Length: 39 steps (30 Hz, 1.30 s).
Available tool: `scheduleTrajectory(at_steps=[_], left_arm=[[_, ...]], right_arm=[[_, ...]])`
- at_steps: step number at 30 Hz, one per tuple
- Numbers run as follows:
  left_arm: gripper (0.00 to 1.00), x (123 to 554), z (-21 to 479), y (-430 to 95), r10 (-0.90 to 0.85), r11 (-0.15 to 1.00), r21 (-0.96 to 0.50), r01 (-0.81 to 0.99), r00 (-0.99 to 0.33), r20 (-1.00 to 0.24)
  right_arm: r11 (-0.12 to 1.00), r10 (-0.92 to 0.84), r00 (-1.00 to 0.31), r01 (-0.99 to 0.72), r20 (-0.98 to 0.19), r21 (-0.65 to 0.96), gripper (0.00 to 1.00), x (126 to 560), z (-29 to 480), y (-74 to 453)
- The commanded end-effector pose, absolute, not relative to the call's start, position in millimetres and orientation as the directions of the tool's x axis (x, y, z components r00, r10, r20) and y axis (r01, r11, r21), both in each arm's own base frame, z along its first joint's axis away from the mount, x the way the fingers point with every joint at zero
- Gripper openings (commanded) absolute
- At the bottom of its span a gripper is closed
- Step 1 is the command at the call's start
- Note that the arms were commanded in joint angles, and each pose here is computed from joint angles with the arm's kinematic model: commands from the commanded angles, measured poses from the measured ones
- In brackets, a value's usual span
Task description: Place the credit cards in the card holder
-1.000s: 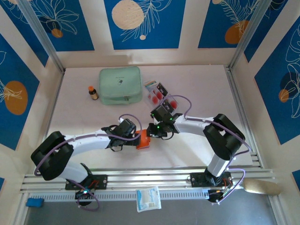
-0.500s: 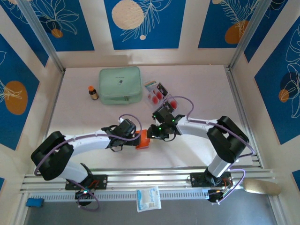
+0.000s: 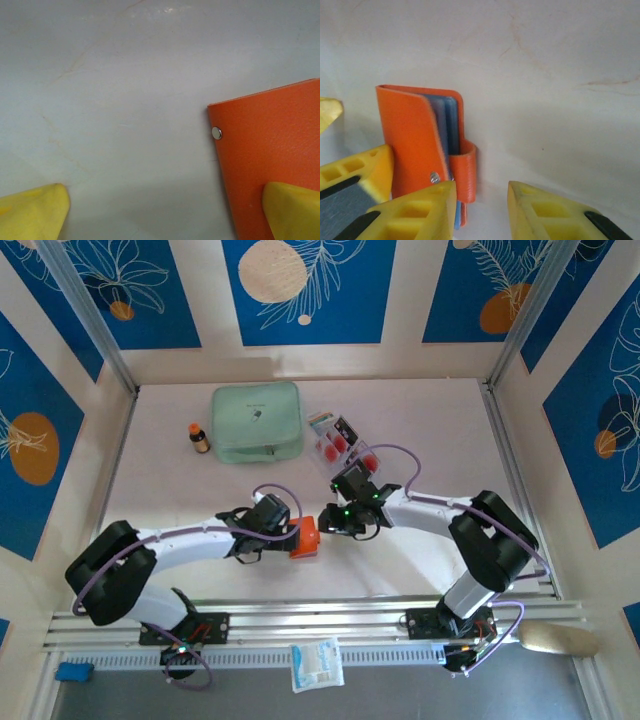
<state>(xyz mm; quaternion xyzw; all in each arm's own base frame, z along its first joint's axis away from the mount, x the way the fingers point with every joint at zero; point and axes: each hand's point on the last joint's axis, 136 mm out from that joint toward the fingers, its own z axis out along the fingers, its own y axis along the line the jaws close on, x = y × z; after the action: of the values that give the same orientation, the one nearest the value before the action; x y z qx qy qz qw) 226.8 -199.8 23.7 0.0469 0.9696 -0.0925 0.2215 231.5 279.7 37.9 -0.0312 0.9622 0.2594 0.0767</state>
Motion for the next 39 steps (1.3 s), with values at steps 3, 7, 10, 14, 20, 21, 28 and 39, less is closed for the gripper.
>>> scheduleTrajectory(at_steps=[3, 7, 10, 14, 20, 21, 28, 39], left_arm=[[1.00, 222.7, 27.4, -188.6, 0.019, 0.983, -0.152, 0.099, -0.889, -0.457], [1.00, 223.3, 36.3, -189.0, 0.003, 0.980, -0.174, 0.098, -0.879, -0.477], [1.00, 223.1, 39.0, -189.2, 0.000, 0.978, -0.182, 0.100, -0.877, -0.481], [1.00, 222.3, 37.8, -189.5, -0.002, 0.978, -0.186, 0.099, -0.879, -0.478], [1.00, 221.3, 35.6, -189.0, -0.002, 0.978, -0.186, 0.098, -0.880, -0.474], [1.00, 221.1, 35.3, -188.8, -0.002, 0.978, -0.186, 0.098, -0.881, -0.474], [1.00, 220.6, 34.4, -188.3, -0.002, 0.978, -0.185, 0.098, -0.881, -0.473], [1.00, 219.4, 33.0, -186.0, 0.001, 0.979, -0.178, 0.097, -0.882, -0.472]], right_arm=[[0.872, -0.043, -0.989, -0.107, -0.142, 0.478, 0.33, 229.0, 33.5, 284.4], [0.870, -0.048, -0.989, -0.110, -0.140, 0.481, 0.33, 229.5, 33.7, 288.0], [0.867, -0.055, -0.988, -0.117, -0.141, 0.484, 0.33, 229.4, 35.2, 291.5], [0.867, -0.071, -0.987, -0.131, -0.141, 0.480, 0.33, 229.2, 35.4, 297.4], [0.897, -0.091, -0.988, -0.135, -0.123, 0.420, 0.33, 228.7, 25.5, 294.9], [0.906, -0.097, -0.988, -0.137, -0.118, 0.400, 0.33, 228.4, 22.7, 292.8], [0.946, -0.200, -0.974, -0.219, -0.104, 0.237, 0.32, 222.8, 9.1, 281.1], [0.970, -0.239, -0.957, -0.243, -0.164, 0.009, 0.31, 230.4, 19.0, 245.5]])
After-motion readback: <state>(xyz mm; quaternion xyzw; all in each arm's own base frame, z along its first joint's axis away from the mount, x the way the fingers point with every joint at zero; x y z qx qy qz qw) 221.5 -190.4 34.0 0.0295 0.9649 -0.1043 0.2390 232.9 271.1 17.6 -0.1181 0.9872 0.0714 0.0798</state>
